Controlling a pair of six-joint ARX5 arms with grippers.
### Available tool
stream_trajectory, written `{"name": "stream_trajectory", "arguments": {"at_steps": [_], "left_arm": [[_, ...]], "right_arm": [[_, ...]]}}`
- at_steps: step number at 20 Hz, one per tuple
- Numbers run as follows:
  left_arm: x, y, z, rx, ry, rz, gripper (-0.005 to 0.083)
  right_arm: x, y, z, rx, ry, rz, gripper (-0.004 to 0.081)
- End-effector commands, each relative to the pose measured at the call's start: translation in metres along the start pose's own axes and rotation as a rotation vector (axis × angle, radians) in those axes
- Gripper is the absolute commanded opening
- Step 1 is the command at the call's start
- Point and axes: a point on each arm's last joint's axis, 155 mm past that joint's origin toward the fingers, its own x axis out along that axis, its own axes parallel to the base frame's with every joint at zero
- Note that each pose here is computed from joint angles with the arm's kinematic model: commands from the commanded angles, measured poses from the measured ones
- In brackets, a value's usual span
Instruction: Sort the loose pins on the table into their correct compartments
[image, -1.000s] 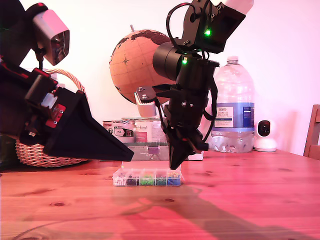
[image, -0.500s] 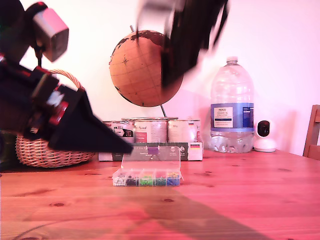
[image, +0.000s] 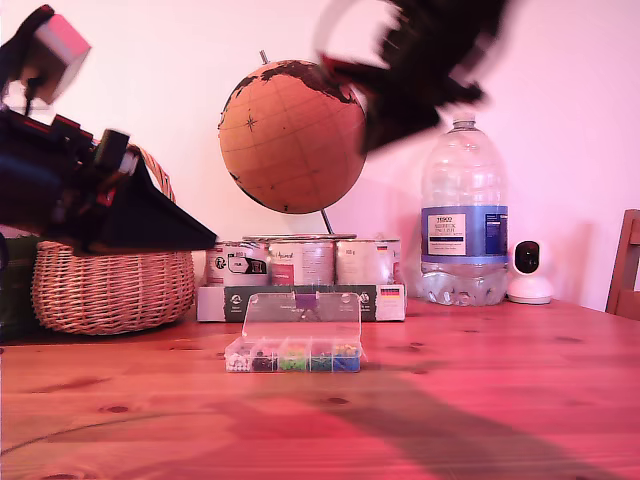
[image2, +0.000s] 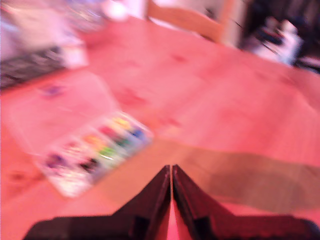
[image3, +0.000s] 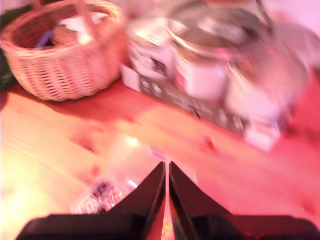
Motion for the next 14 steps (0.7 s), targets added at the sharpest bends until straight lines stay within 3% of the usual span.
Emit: {"name": "stream_trajectory", "arguments": {"at_steps": [1,7,11,14], "left_arm": [[-0.001,0.010,0.005,-0.024,-0.017,0.033,-0.0021],[-0.009,0.039,0.011,-0.089,-0.043,0.139,-0.0021],[-0.019,0.030,0.023,-0.103,-0.062,0.124,-0.0021],[-0.029,0.015,0.022,-0.107,-0.029,0.103,-0.0021]], "right_arm": [[-0.009,-0.018,-0.012,0.044,-0.039,-0.022,-0.0011],[-0.048,-0.054,-0.059,0.144,-0.129,-0.009,-0.0011],[-0.074,-0.044,-0.087,0.140,-0.147,0.025,-0.0011],[-0.091,-0.033,-0.081,0.126,-0.190,0.046,-0.0011]]}}
